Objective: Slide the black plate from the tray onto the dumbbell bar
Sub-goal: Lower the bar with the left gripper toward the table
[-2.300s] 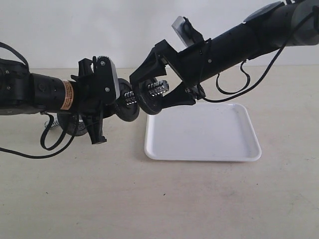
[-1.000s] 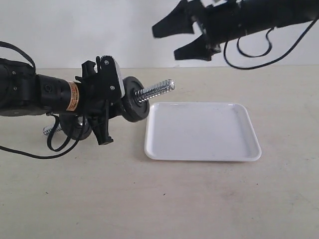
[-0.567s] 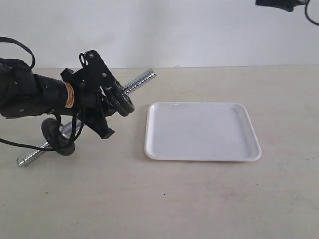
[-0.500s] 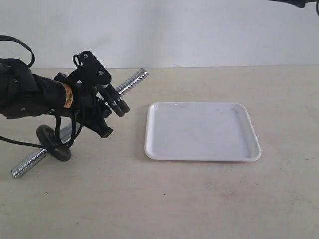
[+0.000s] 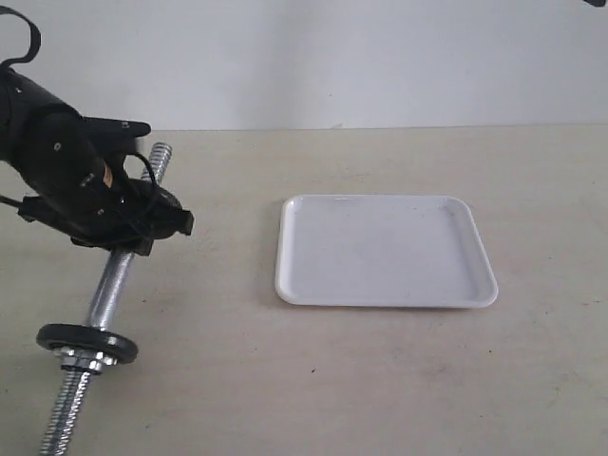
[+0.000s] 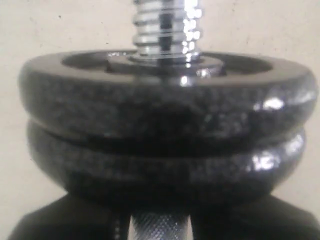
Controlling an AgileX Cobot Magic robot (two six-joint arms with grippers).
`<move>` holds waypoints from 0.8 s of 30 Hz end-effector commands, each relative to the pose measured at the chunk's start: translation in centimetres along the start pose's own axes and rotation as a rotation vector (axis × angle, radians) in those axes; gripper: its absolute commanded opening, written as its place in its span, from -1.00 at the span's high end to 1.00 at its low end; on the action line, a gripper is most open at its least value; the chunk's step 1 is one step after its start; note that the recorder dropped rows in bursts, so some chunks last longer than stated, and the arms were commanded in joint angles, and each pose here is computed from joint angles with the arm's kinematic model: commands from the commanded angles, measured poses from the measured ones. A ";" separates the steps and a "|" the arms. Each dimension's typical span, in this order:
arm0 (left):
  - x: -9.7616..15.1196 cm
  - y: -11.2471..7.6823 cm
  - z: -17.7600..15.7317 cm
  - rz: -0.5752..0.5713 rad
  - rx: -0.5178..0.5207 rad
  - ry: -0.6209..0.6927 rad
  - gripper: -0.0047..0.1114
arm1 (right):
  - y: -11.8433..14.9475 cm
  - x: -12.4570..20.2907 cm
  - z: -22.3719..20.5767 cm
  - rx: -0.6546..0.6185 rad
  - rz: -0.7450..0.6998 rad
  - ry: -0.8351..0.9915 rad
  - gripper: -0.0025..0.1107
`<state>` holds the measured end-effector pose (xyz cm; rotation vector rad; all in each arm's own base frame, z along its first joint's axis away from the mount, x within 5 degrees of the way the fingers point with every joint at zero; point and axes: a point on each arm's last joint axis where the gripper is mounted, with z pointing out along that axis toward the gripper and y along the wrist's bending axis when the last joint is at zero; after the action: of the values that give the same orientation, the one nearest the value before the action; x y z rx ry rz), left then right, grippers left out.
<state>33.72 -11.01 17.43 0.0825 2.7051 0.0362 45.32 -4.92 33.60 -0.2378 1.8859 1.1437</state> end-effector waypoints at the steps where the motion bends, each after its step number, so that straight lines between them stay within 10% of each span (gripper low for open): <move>1: -8.6 -3.7 -7.5 -0.080 0.502 -0.842 0.84 | 1.2 -0.1 0.6 -0.028 -0.043 0.009 -0.87; 24: -8.0 -11.3 -5.5 -0.038 0.811 -0.808 0.84 | 5.1 2.9 7.2 -0.112 -0.126 0.200 -0.87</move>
<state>36.89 -16.95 15.78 -0.0515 2.5217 -0.1799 45.33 3.48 32.83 -0.4916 1.9586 1.1848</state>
